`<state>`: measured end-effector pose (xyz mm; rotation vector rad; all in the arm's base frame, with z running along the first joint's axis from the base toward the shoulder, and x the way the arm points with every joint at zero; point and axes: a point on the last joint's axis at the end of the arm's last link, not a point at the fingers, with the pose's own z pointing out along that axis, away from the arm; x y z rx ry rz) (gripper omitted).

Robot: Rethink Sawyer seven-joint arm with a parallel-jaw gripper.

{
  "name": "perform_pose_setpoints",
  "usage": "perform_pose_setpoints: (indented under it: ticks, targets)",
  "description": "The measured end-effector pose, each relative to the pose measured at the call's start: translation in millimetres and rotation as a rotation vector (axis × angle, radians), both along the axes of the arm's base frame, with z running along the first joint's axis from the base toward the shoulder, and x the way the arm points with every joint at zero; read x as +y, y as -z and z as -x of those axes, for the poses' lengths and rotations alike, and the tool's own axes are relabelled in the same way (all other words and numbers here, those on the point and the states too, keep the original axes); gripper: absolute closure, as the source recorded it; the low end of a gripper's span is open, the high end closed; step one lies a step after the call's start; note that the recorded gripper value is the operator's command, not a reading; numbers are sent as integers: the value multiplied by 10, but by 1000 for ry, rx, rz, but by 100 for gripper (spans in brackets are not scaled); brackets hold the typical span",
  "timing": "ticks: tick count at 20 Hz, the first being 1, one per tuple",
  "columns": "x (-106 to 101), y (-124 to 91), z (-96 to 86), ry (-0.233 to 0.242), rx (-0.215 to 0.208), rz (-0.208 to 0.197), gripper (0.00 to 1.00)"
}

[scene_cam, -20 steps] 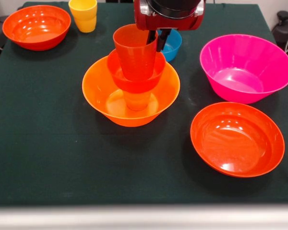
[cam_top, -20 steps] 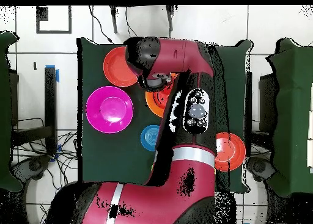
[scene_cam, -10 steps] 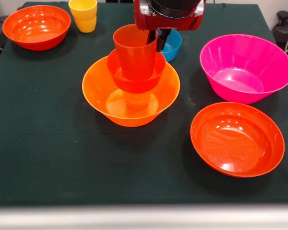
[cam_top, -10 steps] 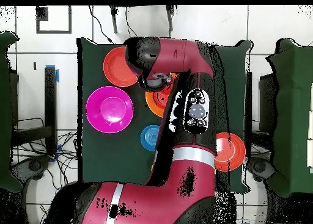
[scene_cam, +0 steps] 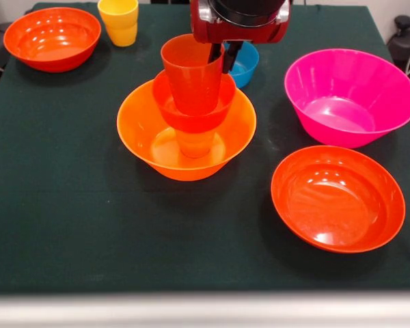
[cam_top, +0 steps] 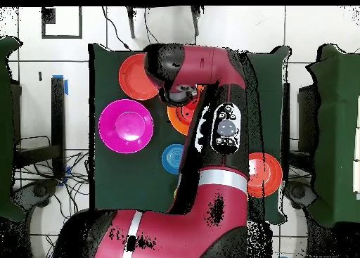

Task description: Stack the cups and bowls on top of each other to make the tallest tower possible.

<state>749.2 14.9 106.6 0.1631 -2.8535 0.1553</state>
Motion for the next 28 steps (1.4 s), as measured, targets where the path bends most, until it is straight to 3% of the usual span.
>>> perform_pose_setpoints:
  ticks: [22,23,28]
  targets:
    - [-30,79,101,7,27,-4,100]
    - [-30,78,101,7,27,-4,0]
    - [-30,78,101,7,27,-4,0]
